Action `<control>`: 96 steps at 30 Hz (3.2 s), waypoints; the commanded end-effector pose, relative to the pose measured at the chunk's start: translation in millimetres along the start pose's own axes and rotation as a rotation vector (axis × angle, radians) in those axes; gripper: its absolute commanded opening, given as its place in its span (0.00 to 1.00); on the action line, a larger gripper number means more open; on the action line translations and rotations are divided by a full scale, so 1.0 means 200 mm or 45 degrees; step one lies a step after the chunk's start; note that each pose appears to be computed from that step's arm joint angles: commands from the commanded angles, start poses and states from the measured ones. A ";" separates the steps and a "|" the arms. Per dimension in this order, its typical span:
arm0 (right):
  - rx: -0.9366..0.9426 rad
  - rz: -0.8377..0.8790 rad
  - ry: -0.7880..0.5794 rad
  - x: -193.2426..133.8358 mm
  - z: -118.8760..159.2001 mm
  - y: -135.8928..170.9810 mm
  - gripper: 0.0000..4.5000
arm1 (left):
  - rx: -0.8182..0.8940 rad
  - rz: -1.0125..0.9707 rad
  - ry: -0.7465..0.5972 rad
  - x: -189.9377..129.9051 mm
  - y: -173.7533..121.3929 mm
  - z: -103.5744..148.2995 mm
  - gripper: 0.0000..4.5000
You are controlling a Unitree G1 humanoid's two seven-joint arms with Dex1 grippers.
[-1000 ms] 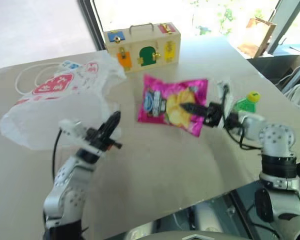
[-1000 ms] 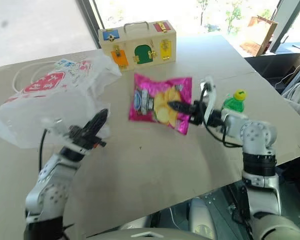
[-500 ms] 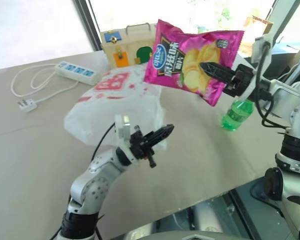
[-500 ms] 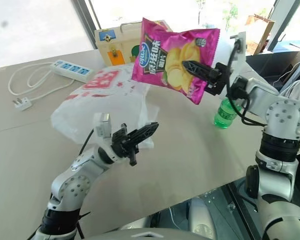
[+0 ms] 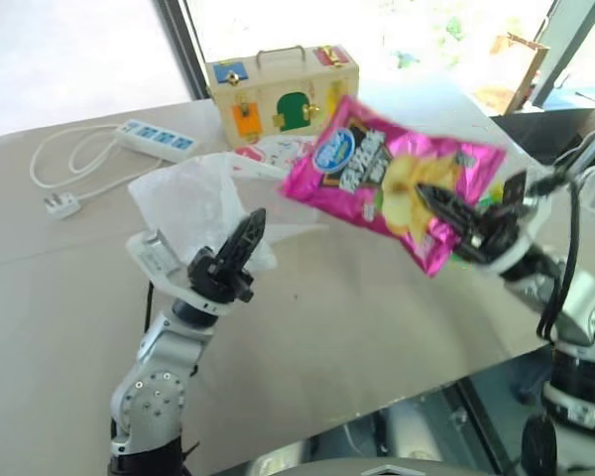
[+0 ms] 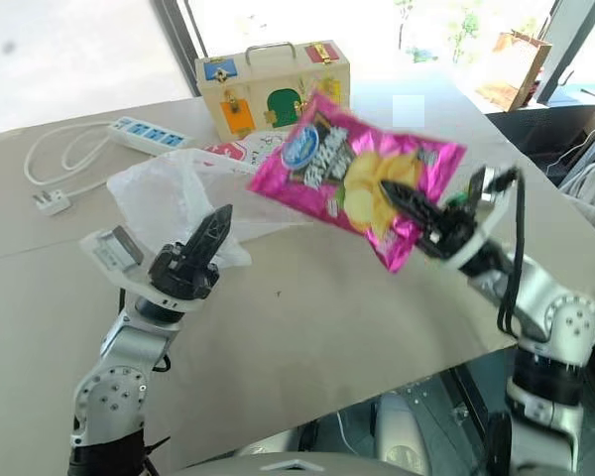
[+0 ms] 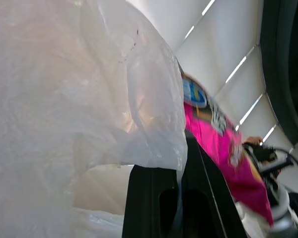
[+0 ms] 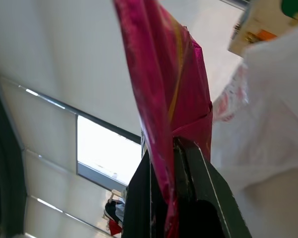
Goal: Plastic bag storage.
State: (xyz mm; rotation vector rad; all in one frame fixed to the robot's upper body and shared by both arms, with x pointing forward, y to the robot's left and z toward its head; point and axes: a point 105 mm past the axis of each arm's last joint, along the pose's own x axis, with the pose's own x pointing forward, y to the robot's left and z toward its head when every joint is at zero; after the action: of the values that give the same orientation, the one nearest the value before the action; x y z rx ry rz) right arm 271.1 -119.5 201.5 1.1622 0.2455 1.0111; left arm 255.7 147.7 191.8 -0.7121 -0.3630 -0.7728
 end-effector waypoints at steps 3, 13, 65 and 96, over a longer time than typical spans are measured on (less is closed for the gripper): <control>0.053 0.090 0.011 -0.01 -0.12 0.06 0.01 | 0.014 -0.050 -0.075 0.01 -0.07 0.05 0.00; 0.107 0.131 0.205 -0.15 -0.26 0.05 0.01 | 0.030 -0.039 -0.081 0.01 -0.05 0.06 0.00; 0.171 -0.082 0.499 0.49 -0.32 -0.25 0.01 | -0.334 -0.897 0.797 -0.14 -0.47 -0.28 0.00; -1.699 -0.297 0.299 0.06 0.50 0.17 0.99 | -0.148 -0.353 0.193 -0.10 -0.24 0.15 0.00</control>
State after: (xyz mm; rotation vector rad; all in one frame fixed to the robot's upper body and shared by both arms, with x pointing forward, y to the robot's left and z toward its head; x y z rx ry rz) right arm 317.2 -140.4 249.5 -0.1672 -0.0475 0.9741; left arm 212.1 151.4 212.8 -0.7243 -0.2273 -1.1193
